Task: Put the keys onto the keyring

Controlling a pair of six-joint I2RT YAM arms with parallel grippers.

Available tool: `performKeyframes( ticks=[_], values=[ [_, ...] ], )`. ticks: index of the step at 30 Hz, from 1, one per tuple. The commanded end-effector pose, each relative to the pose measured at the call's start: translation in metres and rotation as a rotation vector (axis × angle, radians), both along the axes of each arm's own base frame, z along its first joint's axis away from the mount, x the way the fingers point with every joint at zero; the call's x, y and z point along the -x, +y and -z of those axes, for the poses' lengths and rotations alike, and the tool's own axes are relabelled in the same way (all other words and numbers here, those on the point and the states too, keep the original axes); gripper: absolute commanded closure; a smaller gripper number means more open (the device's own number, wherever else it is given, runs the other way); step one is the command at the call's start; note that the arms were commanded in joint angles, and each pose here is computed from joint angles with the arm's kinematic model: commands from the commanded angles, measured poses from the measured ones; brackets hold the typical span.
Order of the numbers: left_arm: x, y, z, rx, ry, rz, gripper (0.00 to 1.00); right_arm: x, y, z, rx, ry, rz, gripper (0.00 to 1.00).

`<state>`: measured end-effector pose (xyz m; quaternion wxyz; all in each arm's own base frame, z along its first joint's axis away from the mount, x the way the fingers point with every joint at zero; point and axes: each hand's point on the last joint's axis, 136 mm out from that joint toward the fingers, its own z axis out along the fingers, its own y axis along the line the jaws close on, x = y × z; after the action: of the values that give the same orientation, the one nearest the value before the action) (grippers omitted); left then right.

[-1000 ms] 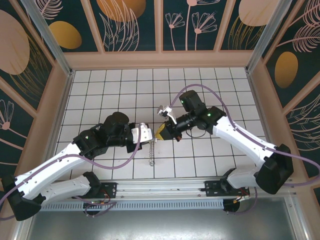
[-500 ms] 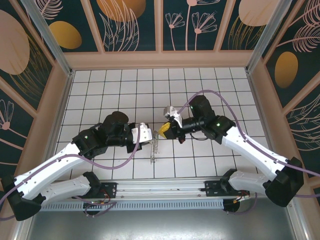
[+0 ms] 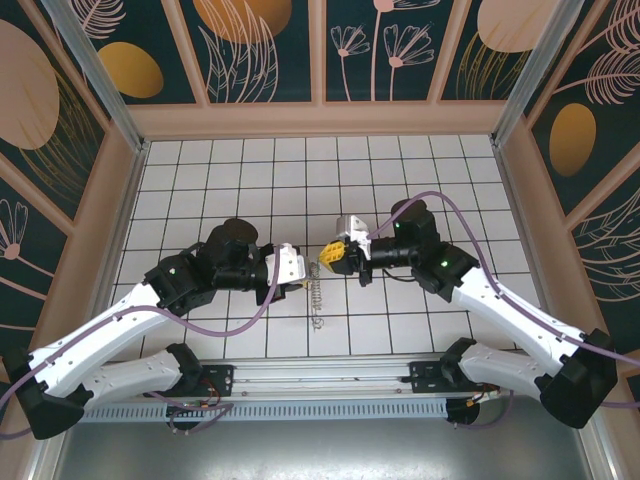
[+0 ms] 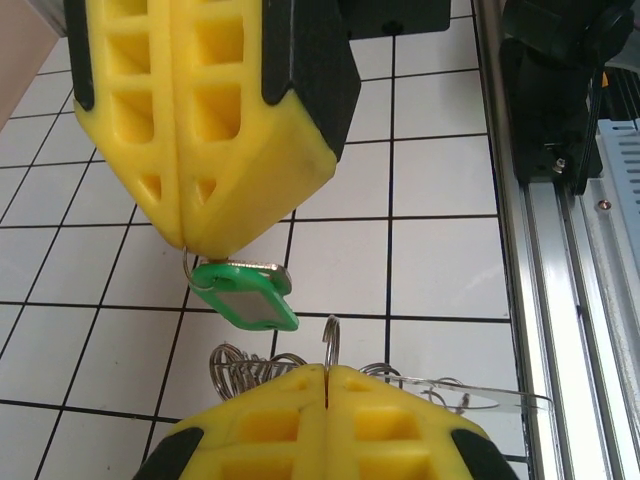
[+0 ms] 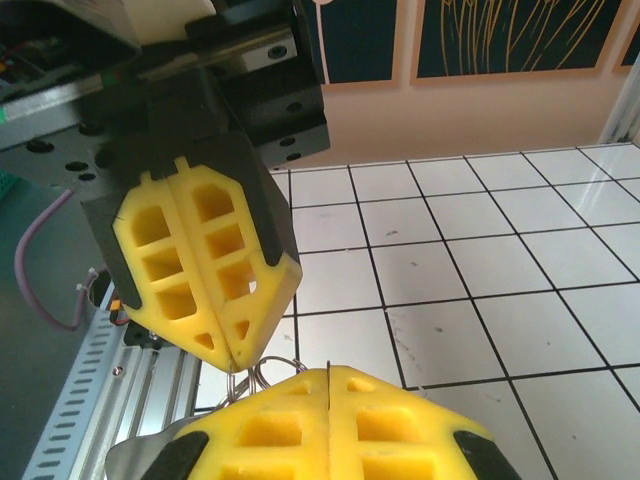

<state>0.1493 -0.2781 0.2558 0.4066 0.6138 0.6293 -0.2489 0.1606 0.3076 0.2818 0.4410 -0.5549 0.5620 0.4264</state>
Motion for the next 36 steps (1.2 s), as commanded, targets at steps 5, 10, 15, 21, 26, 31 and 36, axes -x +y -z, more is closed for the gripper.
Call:
performKeyframes(
  ticks=[5,10,15,21,26,31,36],
  values=[
    [0.004,-0.007,-0.026,0.078,-0.007,0.024,1.0,0.011,0.0,0.0,-0.007,-0.042,-0.06,1.0],
    [0.0,-0.006,-0.026,0.073,-0.02,0.005,1.0,0.018,-0.002,0.002,0.013,0.006,-0.092,1.0],
    [-0.001,-0.004,-0.028,0.079,-0.033,-0.006,1.0,0.027,-0.007,0.002,0.012,0.031,-0.112,1.0],
    [-0.004,-0.003,-0.027,0.074,-0.044,-0.021,1.0,0.031,-0.006,-0.002,-0.008,0.071,-0.119,1.0],
    [-0.005,-0.003,-0.03,0.084,-0.049,-0.022,1.0,0.032,-0.004,0.0,-0.014,0.083,-0.103,1.0],
    [-0.004,-0.005,-0.032,0.099,-0.047,-0.019,1.0,0.032,0.0,0.002,-0.019,0.068,-0.089,1.0],
    [-0.003,-0.006,-0.031,0.1,-0.037,-0.018,1.0,0.029,0.003,0.0,-0.041,0.045,-0.068,1.0]
  ],
)
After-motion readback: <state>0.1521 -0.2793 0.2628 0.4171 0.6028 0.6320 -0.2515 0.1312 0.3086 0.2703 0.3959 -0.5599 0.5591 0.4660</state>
